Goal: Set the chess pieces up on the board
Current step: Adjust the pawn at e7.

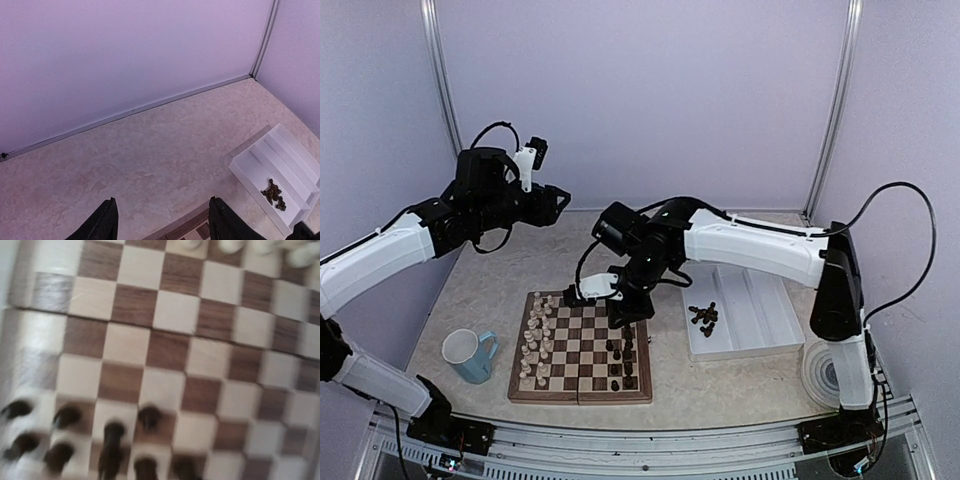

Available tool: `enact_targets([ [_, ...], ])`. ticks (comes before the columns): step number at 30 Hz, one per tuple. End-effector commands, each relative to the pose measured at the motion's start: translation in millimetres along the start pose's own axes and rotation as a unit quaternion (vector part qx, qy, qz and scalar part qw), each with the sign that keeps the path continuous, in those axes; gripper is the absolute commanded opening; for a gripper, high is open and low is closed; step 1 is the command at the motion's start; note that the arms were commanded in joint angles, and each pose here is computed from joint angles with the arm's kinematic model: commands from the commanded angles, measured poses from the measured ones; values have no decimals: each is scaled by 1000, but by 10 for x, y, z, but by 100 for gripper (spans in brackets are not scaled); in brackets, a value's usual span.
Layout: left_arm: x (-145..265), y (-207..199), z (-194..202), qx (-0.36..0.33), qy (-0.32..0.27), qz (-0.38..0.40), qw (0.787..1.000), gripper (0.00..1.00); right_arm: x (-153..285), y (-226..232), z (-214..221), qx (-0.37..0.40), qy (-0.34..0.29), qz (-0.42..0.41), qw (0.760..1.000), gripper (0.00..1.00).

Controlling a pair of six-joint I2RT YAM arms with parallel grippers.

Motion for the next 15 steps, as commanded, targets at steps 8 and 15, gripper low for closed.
enact_targets([
  [8, 315, -368, 1499, -34, 222, 153, 962, 40, 1395, -210, 1184, -121, -97, 132, 979, 30],
  [15, 187, -554, 2074, -81, 309, 145, 937, 2, 1406, -216, 1600, -176, -115, 148, 966, 30],
])
Point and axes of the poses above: each gripper's point midway between its finger pads, its own x axis back along the fingers, its own y axis along the line the jaws close on, z = x × y, the point moved 5 cm from there along x, back along the fingers, and after that the axes turned 9 degrees about x, right-handed, at the moved point
